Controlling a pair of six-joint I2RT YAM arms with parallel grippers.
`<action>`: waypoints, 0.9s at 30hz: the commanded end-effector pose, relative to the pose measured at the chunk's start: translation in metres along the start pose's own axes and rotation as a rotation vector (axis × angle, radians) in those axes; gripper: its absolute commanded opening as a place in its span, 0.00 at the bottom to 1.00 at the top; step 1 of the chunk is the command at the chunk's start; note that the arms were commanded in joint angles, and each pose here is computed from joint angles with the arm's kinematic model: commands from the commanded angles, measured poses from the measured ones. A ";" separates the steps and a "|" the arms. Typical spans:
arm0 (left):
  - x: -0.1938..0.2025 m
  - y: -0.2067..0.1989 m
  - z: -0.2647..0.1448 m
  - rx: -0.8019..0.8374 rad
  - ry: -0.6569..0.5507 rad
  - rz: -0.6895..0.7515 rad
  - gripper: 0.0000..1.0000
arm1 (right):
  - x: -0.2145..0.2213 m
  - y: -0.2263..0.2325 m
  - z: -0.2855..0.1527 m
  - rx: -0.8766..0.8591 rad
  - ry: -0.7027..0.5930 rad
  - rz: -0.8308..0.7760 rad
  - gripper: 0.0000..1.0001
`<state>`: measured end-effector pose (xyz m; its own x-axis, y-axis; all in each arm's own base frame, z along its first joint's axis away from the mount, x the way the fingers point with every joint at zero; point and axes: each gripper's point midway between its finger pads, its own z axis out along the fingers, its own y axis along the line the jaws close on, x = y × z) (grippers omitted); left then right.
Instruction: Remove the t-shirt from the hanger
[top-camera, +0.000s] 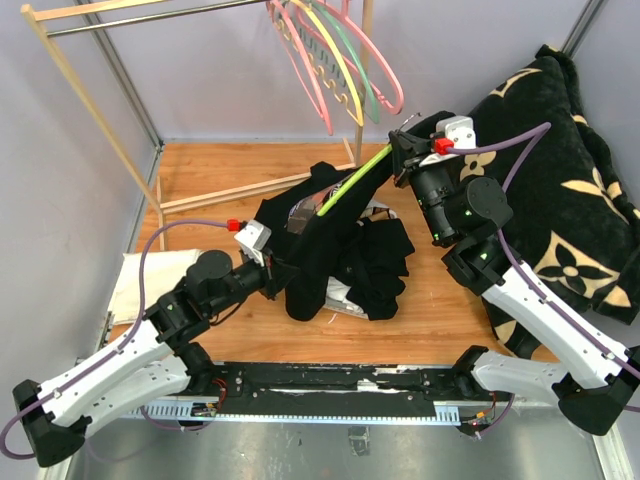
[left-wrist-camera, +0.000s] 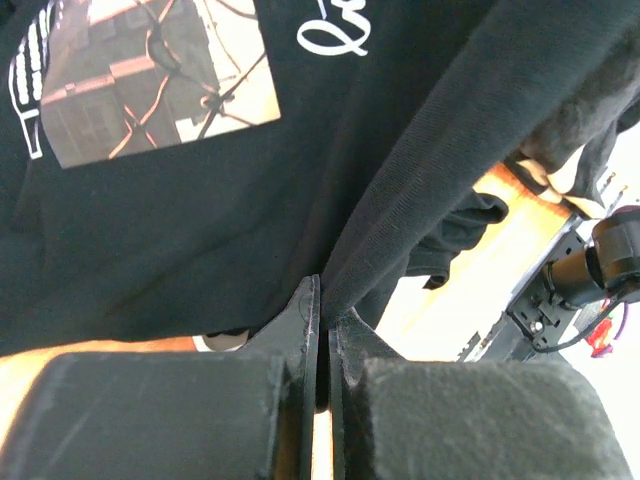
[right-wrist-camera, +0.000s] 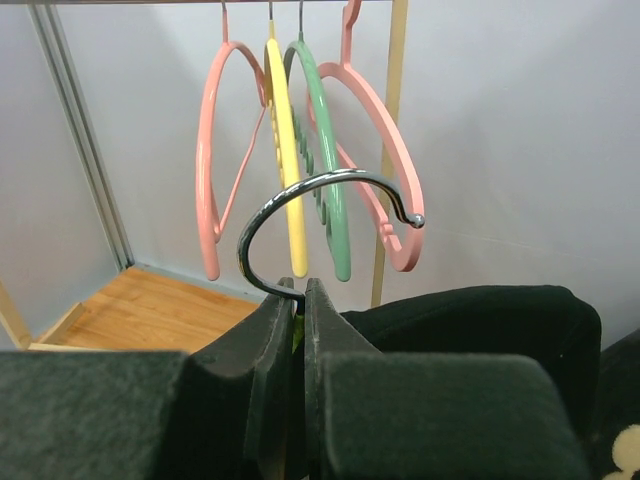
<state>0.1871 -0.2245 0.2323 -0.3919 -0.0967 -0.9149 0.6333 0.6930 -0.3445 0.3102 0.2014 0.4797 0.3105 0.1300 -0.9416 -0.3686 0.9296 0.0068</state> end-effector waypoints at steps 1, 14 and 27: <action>0.026 0.002 0.009 -0.003 0.083 -0.041 0.00 | -0.066 -0.025 -0.002 0.095 -0.191 0.072 0.01; -0.031 -0.012 0.004 0.040 -0.125 -0.001 0.42 | -0.062 -0.018 -0.001 0.055 -0.172 0.050 0.01; -0.097 -0.044 0.000 0.159 -0.314 0.100 0.55 | -0.052 -0.015 -0.004 0.041 -0.144 0.051 0.01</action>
<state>0.1965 -0.2363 0.3181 -0.1648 -0.2568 -0.9523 0.7279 0.6199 -0.2931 0.3110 0.1972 0.4840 0.3199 0.1401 -0.9370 -0.3523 0.9357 0.0196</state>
